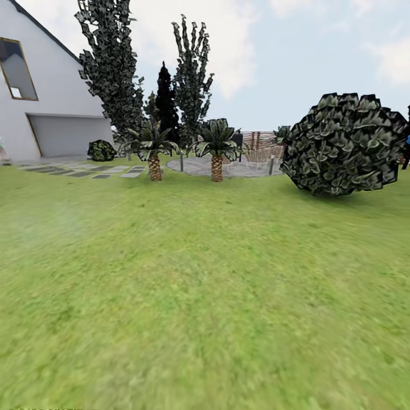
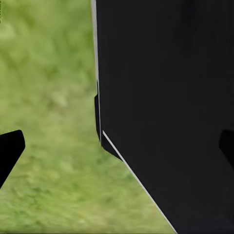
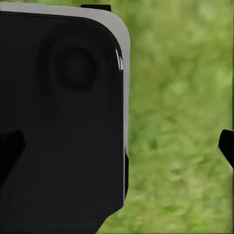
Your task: Take the three Easter eggs out of the wicker basket on the lawn in the garden, then place them on the lawn next to a single tree (choose any tree) so that all three eggs are next to the same tree and none are left in the basket.
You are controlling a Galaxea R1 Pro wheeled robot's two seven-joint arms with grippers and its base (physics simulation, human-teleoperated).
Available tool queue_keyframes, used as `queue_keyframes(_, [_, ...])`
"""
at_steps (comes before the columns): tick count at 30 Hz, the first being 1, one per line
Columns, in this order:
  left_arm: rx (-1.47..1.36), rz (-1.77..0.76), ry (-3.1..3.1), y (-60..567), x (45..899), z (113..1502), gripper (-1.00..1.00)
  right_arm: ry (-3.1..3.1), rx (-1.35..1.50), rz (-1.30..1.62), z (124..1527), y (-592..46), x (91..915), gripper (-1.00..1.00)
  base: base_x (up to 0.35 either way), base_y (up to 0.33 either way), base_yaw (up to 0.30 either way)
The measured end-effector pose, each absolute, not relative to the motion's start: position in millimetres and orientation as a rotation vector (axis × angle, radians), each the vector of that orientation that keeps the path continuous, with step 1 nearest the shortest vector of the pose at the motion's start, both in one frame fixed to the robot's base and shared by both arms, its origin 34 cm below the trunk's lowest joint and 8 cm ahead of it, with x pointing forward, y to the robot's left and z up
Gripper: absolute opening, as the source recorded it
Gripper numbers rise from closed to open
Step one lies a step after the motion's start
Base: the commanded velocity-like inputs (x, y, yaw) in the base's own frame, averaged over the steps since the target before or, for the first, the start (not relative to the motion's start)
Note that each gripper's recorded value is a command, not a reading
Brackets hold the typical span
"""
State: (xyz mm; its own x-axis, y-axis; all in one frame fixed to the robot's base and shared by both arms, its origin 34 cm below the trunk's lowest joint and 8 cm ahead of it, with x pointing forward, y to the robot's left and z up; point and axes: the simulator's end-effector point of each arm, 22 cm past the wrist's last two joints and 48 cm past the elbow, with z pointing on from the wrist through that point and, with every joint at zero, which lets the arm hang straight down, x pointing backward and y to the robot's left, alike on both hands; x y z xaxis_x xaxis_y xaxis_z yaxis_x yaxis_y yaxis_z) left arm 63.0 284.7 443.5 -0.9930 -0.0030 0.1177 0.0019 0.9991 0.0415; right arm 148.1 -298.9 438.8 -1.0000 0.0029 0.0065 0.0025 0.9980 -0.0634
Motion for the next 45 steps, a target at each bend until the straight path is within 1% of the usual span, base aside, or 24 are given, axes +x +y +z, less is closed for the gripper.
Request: queue_keyframes(45, [0.001, -0.065, -3.024, 285.8, 63.6, 443.5, 1.00, -3.134, -0.006, 0.098, 438.7, -297.9, 148.1, 1.00, 0.330, 0.000, 0.290])
